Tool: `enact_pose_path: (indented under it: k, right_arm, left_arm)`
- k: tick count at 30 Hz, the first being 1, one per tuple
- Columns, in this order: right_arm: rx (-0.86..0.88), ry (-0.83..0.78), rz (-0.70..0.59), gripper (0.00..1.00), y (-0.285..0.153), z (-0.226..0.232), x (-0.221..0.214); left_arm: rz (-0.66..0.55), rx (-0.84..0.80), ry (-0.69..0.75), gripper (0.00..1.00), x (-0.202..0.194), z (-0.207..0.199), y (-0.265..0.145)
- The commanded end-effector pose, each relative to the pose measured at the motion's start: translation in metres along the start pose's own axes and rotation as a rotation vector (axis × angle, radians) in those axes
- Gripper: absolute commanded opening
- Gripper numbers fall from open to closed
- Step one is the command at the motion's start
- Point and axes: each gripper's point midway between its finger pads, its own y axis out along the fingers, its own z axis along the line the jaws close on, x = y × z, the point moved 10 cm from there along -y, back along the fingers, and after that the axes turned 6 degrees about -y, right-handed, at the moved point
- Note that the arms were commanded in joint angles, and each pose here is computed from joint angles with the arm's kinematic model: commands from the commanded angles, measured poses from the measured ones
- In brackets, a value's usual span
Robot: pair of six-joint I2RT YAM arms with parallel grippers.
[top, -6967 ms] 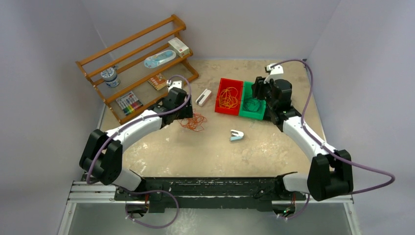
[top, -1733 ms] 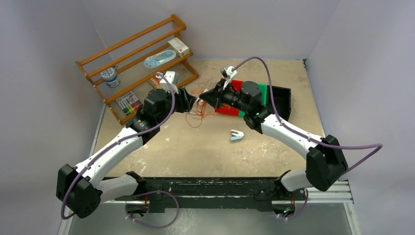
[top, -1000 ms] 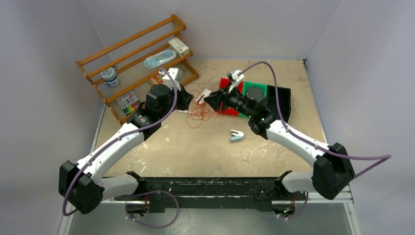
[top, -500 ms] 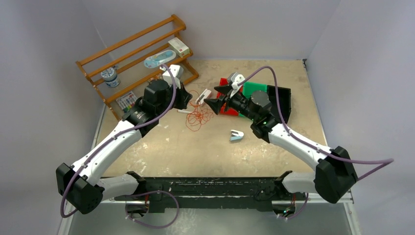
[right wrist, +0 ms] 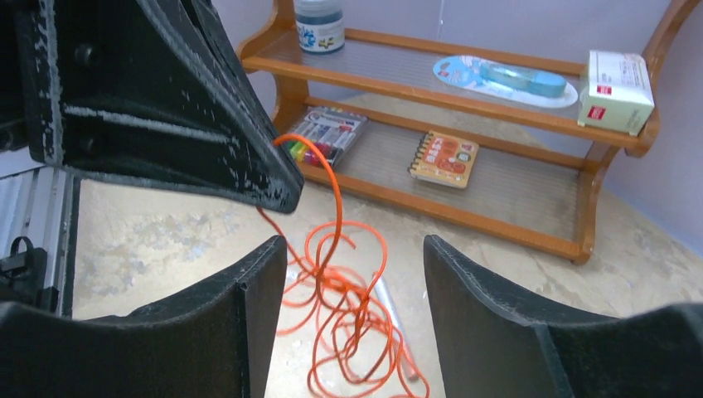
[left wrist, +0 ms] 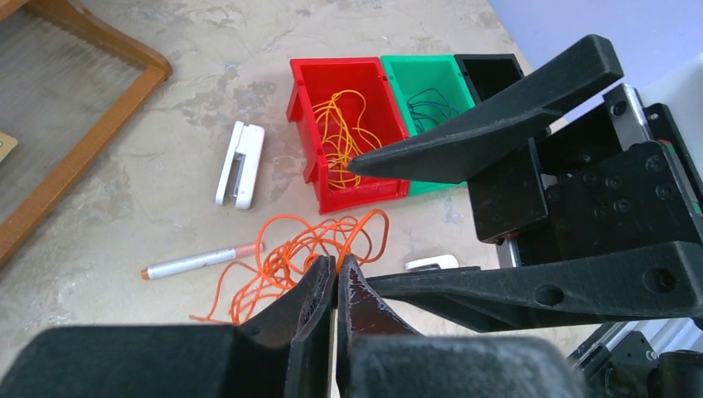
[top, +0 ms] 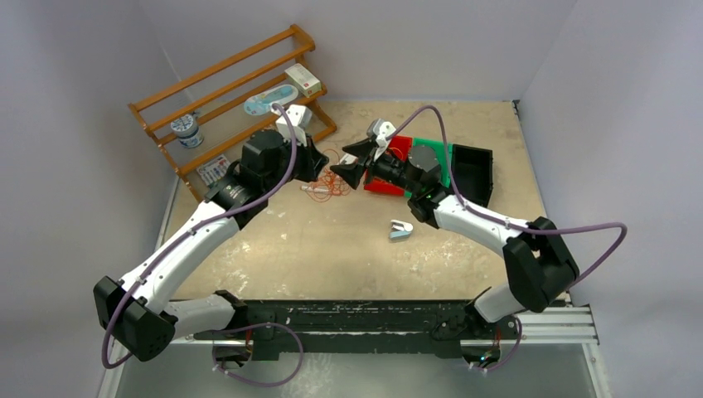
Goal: Untangle the cables
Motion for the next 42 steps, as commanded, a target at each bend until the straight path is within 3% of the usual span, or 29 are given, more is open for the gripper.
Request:
enact_pose_path:
  k: [1,7,12,16,31,36,42]
  right_arm:
    - [0.061,-0.042,-0.170,0.62,0.019,0.001,0.041]
    - [0.094,-0.004,-0.154,0.52,0.044,0.004,0.022]
    - [0.159,0.019,-0.085,0.28,0.060,0.020,-0.006]
    - [0.168,0.052,-0.024,0.21,0.057,0.035,-0.032]
    - [0.165,0.234,0.167,0.19,0.013,0.069,-0.131]
    - [0.060,0.236,0.171,0.29,-0.002,0.067,-0.125]
    - [-0.094,0.155,0.113,0.44,-0.022,0.057,-0.084]
  left_arm:
    - [-0.059,-0.068,-0.007,0.00,0.023,-0.013,-0.004]
    - [-0.075,-0.164,-0.010,0.00,0.050,-0.033,-0.019]
    - [-0.148,-0.144,0.009,0.00,0.085,-0.045,-0.040]
    - [-0.222,-0.080,0.015,0.00,0.110,-0.049,-0.050]
    - [-0.444,0.088,0.029,0.00,0.170,-0.055,-0.070]
    - [-0.448,0.070,0.040,0.00,0.174,-0.058,-0.069]
    - [-0.434,0.078,0.049,0.00,0.170,-0.056,-0.065]
